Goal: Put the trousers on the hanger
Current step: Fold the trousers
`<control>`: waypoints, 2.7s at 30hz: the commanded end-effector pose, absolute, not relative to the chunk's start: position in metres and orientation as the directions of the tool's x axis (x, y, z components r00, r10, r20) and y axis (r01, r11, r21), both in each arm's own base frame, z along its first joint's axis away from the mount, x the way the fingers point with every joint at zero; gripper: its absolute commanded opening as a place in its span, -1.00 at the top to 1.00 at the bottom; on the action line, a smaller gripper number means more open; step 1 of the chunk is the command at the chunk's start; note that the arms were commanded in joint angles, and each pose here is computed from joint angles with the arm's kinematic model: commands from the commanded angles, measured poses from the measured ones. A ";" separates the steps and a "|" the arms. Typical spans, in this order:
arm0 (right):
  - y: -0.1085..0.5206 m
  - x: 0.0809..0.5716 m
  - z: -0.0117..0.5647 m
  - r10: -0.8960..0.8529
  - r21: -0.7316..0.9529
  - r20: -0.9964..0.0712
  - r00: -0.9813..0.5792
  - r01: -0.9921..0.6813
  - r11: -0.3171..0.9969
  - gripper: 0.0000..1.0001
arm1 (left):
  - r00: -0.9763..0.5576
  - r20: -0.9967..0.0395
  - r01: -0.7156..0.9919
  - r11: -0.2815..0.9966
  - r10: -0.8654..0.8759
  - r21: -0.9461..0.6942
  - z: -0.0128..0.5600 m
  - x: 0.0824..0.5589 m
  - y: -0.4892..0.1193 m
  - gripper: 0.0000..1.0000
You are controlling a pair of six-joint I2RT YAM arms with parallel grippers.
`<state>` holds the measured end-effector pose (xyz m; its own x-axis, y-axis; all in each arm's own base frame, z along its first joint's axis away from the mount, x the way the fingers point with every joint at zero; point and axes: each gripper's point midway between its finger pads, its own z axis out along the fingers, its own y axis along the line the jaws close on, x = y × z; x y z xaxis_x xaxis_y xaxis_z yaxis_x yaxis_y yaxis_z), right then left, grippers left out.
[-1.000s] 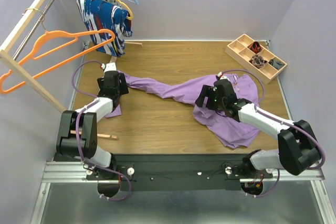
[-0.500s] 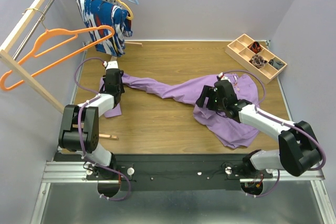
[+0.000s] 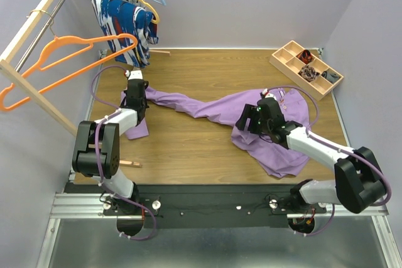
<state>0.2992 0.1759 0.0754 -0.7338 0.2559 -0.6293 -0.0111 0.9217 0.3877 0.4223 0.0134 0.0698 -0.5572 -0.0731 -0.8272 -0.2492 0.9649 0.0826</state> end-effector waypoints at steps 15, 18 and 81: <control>0.161 0.287 0.073 0.238 0.345 -0.646 -0.725 0.000 0.939 0.90 | -0.262 -0.944 -0.250 0.959 -0.201 -0.135 0.190 0.445 0.049 1.00; 0.143 0.296 0.096 0.226 0.273 -0.708 -0.669 0.035 0.961 0.99 | -0.222 -0.946 -0.228 0.956 -0.236 -0.185 0.205 0.452 0.057 1.00; 0.568 0.106 0.220 -0.251 0.400 -0.839 -0.484 -0.859 0.319 0.99 | -0.269 -0.943 0.089 0.969 -0.199 -0.230 0.217 0.437 -0.059 -0.43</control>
<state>0.1287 0.5235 0.2055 -0.5181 -0.2560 -0.8161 -0.8109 0.4505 0.3735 0.4403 -0.0548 0.2117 -0.2840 -0.1945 -0.9389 0.0624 0.9734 -0.2205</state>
